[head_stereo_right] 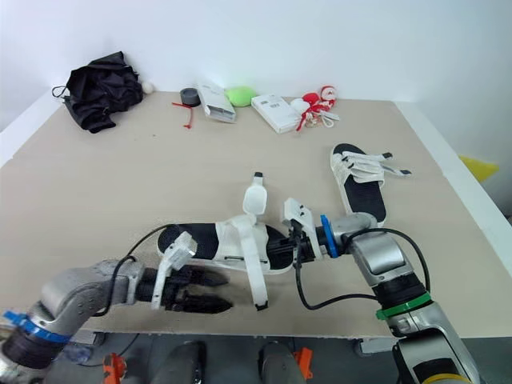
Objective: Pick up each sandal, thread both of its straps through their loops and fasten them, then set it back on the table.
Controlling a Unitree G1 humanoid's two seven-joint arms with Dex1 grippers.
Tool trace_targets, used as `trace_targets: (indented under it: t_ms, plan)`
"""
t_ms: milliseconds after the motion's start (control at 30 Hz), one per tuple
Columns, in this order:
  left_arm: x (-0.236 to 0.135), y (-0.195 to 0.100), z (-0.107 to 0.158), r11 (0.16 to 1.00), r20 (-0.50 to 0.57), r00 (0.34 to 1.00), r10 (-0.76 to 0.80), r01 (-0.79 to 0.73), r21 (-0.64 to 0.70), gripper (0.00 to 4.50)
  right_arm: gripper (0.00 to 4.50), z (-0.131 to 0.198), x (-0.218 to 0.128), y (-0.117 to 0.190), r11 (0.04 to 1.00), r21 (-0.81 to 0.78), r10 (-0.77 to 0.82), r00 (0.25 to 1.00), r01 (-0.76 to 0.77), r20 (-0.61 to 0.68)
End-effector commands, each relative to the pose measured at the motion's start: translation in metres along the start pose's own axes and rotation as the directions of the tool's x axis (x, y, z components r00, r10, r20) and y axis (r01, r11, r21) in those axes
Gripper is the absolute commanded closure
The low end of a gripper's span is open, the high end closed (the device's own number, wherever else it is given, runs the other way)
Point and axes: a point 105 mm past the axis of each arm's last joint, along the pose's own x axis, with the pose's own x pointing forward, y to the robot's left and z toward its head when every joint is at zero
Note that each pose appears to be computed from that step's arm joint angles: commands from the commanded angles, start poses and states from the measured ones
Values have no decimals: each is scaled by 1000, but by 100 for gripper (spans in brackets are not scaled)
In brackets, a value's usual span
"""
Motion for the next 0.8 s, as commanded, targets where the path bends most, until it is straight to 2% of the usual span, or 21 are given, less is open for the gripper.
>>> trace_targets:
  t_ms: [33,200,333,433,467,533,567,633,667,800]
  plan:
    - [17,5,13,999,42,999,30,-31,13,70,450,-34,2,-2,994,105,-30,994,42,-109]
    - [29,-3,20,998,59,998,-32,35,-58,70,450,-34,2,-1,994,102,-31,993,43,-113]
    - [35,-15,17,967,41,990,-136,142,-212,70,450,-32,1,-3,994,95,-37,993,48,-112]
    - [39,-17,21,957,60,986,-158,168,-238,142,450,-32,1,-3,994,94,-40,993,50,-113]
    - [39,-18,22,955,63,985,-160,171,-244,207,450,-32,1,-3,994,93,-40,993,51,-113]
    - [40,-18,23,951,68,984,-165,177,-255,292,450,-32,1,-3,994,93,-41,993,52,-113]
    - [40,-19,24,948,76,983,-168,182,-260,354,450,-32,1,-2,994,93,-42,993,53,-114]
    - [40,-19,24,946,83,982,-168,184,-266,421,450,-33,0,-2,994,92,-44,992,55,-115]
    - [39,-19,25,945,86,982,-170,187,-268,442,450,-33,0,-2,994,93,-45,992,56,-115]
    - [38,-18,26,943,109,980,-166,190,-274,442,450,-33,-1,-1,994,94,-47,992,58,-117]
